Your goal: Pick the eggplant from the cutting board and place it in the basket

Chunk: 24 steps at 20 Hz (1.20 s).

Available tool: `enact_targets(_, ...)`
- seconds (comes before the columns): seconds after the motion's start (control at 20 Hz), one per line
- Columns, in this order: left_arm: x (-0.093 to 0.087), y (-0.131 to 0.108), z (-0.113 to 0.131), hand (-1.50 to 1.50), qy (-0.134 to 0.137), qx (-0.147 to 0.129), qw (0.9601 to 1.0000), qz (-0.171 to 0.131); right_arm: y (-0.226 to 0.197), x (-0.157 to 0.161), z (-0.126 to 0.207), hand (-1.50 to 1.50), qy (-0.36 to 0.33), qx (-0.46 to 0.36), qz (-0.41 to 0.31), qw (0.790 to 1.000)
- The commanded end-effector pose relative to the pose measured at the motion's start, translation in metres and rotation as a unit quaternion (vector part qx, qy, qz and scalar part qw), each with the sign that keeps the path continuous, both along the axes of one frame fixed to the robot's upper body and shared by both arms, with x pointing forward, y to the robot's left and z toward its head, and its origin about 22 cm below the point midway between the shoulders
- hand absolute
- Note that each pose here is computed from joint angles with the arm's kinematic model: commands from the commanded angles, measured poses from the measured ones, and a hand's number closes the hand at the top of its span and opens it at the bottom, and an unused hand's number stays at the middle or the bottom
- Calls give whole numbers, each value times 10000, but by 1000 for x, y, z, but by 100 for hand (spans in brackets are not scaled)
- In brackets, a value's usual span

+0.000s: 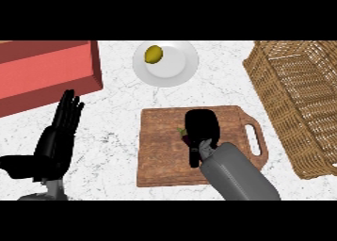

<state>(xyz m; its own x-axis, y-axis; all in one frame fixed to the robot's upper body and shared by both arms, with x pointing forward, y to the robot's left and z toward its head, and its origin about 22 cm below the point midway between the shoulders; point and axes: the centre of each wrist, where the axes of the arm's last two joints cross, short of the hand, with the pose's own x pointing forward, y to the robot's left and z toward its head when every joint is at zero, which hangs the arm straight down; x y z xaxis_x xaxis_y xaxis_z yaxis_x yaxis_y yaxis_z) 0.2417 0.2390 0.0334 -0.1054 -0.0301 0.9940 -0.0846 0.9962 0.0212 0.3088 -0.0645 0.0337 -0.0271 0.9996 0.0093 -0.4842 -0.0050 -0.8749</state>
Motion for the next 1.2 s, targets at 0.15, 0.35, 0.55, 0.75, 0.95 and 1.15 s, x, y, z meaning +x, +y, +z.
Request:
enact_targets(0.15, -11, -9, 5, 0, 28, 17, 10000, -27, -1, 3, -13, 150, -123, -306, 402, 9986)
enact_targets(0.35, 0, -5, 19, 0, -59, 55, 10000, 34, -5, -10, -11, 150, -161, -356, 527, 9978)
enact_targets(0.55, 2, -11, 6, 0, -108, -53, 9999, -9, -62, 49, 0, 150, -552, -81, -2298, 9716)
enact_targets(0.75, 2, -5, 9, 0, -198, -22, 9998, 76, -112, 71, 18, 150, -799, 222, -4278, 9000)
enact_targets(0.95, 5, -13, 11, 0, -248, -8, 9995, -204, -129, 94, 43, 150, -1543, 156, -5328, 8319)
enact_targets(1.15, 7, -24, 9, 0, -240, -20, 9989, -411, -129, 113, 73, 150, -2388, 429, -5730, 7828)
